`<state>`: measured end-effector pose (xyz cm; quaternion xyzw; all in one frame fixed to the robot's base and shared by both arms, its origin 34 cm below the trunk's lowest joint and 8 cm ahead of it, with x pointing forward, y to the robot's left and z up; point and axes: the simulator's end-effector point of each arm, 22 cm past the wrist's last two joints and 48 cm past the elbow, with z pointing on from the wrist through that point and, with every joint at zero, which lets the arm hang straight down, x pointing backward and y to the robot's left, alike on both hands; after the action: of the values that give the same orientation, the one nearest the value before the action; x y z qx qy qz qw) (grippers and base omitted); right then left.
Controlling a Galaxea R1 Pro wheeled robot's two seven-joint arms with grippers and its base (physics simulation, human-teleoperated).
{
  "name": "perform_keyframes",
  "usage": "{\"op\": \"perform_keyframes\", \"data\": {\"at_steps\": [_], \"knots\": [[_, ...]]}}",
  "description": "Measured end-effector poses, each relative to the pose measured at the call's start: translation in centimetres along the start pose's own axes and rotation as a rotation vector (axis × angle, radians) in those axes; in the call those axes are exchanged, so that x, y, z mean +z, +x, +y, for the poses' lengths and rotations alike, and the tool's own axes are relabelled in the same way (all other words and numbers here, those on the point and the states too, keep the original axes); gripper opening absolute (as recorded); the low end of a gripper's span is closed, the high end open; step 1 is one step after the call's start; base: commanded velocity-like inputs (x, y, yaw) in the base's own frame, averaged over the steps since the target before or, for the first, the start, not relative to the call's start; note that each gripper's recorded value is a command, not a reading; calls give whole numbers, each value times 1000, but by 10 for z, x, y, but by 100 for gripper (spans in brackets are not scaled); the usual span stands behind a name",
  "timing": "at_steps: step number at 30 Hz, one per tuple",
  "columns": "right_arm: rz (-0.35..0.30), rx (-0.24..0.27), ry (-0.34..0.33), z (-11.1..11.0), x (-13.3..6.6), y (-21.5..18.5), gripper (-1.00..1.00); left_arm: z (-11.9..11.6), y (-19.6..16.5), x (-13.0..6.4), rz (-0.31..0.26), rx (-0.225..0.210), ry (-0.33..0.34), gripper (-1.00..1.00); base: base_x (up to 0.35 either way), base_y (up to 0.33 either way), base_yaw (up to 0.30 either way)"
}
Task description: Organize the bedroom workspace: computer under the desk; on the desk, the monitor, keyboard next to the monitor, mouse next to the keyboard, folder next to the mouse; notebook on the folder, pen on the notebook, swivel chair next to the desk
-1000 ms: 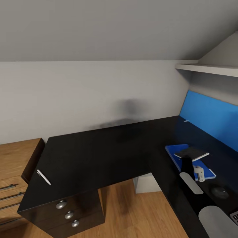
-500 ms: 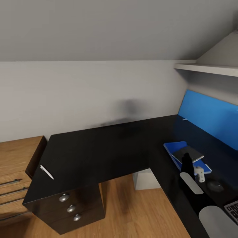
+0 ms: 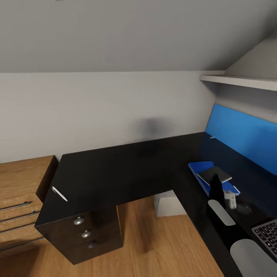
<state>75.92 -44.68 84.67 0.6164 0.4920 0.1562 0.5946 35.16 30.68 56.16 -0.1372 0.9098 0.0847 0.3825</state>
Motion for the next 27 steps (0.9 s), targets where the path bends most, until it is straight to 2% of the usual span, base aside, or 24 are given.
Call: {"op": "perform_keyframes", "data": {"at_steps": [3, 5, 9, 11, 14, 15, 16, 19, 22, 23, 27], "knots": [[4, 5, -51, 16, -3, 1, 100, 2, -3, -3, 1, -2, -5, 100, -1, 0, 0], [26, 23, -87, 28, -13, 18, 100, 5, 0, -5, 25, 1, -12, 100, 0, 0, 0], [87, 57, -96, 41, -39, 64, 100, 10, 31, -12, 188, 38, -21, 100, 0, 0, 88], [116, 41, -113, 49, -51, 82, 100, 10, 36, -16, 221, 46, -22, 100, 0, 0, 186], [163, -35, -149, 57, -77, 119, 100, 11, 37, -20, 244, 51, -22, 100, 0, 0, 228], [169, -102, -174, 57, -92, 136, 100, 11, 37, -21, 249, 52, -21, 100, 0, 0, 241], [168, -126, -184, 59, -98, 142, 100, 11, 37, -22, 250, 52, -20, 100, 0, 0, 245], [159, -241, -242, 63, -123, 163, 100, 11, 34, -25, 251, 52, -19, 100, 0, 0, 253], [173, -314, -285, 68, -141, 180, 100, 11, 31, -28, 251, 52, -17, 100, 0, 0, 272], [193, -398, -323, 64, -153, 193, 100, 10, 30, -29, 252, 52, -16, 100, 0, 0, 283], [224, -490, -377, 64, -165, 204, 100, 11, 27, -33, 252, 52, -16, 100, 0, 0, 285]]}}
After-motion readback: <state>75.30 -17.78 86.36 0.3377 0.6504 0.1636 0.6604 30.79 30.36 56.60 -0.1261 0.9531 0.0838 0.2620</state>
